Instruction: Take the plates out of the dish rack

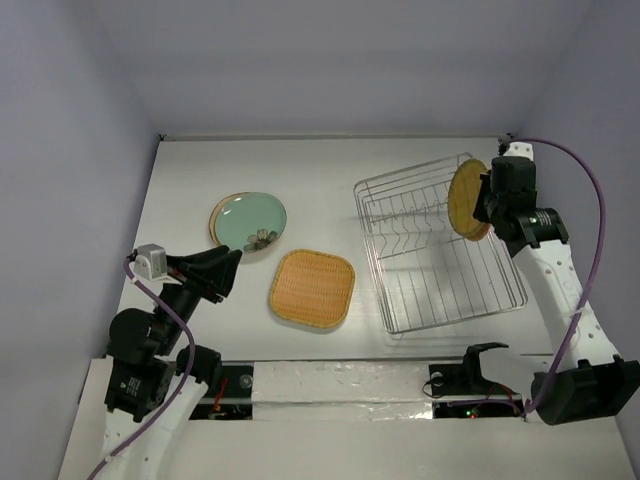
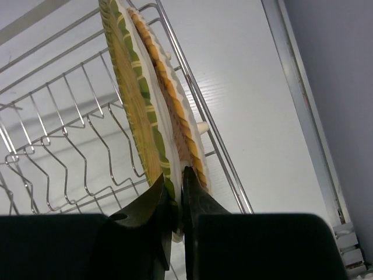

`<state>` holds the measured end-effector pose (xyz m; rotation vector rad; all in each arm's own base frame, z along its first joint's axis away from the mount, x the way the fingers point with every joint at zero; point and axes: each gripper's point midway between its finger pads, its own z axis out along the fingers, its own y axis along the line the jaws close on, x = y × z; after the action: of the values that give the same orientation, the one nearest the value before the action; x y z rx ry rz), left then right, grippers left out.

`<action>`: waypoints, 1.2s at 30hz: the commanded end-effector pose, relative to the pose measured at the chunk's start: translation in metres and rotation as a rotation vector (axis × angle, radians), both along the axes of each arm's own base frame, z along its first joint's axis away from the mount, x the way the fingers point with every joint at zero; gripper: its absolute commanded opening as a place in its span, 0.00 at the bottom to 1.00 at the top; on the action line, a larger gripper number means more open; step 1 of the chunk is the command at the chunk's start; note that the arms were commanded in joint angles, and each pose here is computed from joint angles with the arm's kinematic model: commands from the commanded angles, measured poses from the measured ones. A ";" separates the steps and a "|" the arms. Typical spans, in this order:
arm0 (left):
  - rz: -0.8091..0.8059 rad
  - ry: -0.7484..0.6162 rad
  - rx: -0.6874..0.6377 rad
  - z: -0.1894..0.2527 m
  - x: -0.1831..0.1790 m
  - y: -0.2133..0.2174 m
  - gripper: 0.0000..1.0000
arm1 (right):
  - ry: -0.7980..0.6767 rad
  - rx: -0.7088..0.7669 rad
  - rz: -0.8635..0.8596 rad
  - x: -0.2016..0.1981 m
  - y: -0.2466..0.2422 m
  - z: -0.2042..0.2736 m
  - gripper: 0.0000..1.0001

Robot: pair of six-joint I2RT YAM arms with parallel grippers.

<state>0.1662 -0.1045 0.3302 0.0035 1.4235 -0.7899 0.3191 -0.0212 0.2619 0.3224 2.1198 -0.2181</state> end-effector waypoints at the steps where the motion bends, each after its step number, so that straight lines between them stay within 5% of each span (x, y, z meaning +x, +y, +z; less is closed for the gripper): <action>1: -0.003 -0.011 -0.013 0.005 0.002 -0.001 0.37 | -0.315 0.040 -0.052 0.026 -0.003 0.088 0.00; 15: -0.001 -0.004 -0.011 0.004 0.004 -0.002 0.37 | -0.261 -0.113 -0.175 0.073 -0.029 0.059 0.00; 23: -0.002 -0.003 -0.009 0.004 0.005 -0.002 0.37 | -0.434 0.189 0.232 0.041 0.057 0.124 0.00; 36: 0.013 0.028 0.001 -0.002 0.012 -0.002 0.37 | -0.122 0.679 0.983 -0.058 0.297 0.040 0.00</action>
<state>0.1737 -0.1055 0.3241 -0.0082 1.4581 -0.7795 0.2894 0.2158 0.2939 -0.1989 1.9808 0.7867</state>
